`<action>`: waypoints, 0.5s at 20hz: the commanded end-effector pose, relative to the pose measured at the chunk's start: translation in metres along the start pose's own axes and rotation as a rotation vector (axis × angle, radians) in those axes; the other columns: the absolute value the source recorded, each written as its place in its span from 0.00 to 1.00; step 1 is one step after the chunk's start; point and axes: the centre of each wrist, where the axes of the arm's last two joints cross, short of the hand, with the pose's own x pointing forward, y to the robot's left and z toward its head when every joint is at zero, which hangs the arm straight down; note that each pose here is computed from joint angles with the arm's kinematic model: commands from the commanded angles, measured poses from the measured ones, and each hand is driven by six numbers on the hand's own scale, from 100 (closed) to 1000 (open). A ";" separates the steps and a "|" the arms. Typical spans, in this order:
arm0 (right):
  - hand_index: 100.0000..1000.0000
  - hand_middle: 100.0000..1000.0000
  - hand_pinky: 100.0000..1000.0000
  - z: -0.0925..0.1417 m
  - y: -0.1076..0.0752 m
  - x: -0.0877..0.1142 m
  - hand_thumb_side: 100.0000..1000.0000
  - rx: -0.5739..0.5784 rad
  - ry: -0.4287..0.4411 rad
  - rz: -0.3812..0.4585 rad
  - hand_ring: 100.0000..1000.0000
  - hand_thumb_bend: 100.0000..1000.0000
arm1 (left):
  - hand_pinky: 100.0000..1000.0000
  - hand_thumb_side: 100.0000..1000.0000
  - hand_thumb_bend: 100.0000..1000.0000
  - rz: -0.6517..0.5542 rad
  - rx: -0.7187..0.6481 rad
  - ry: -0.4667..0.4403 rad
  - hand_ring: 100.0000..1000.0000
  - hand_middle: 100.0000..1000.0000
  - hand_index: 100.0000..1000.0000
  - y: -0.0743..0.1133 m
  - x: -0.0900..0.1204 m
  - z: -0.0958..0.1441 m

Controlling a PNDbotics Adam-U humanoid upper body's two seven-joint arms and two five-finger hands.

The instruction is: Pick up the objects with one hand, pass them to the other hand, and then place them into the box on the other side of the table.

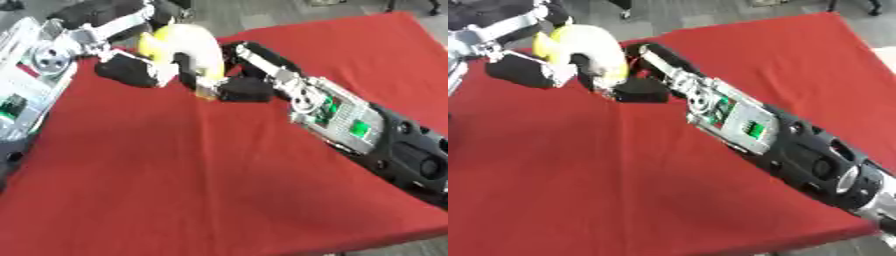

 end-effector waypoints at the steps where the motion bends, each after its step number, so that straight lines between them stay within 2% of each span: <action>1: 0.67 0.67 0.45 0.001 -0.015 0.004 0.82 -0.046 -0.005 0.060 0.69 0.38 | 0.74 0.24 0.00 -0.036 0.006 0.037 0.49 0.25 0.25 0.021 -0.009 0.014; 6: 0.67 0.68 0.45 0.001 -0.019 0.004 0.78 -0.072 0.003 0.082 0.69 0.37 | 0.76 0.20 0.00 -0.008 0.125 0.088 0.47 0.23 0.24 0.038 -0.016 0.032; 10: 0.67 0.68 0.45 0.002 -0.020 0.001 0.74 -0.089 0.019 0.088 0.69 0.36 | 0.80 0.18 0.00 0.115 0.140 0.208 0.45 0.21 0.22 0.031 -0.047 0.042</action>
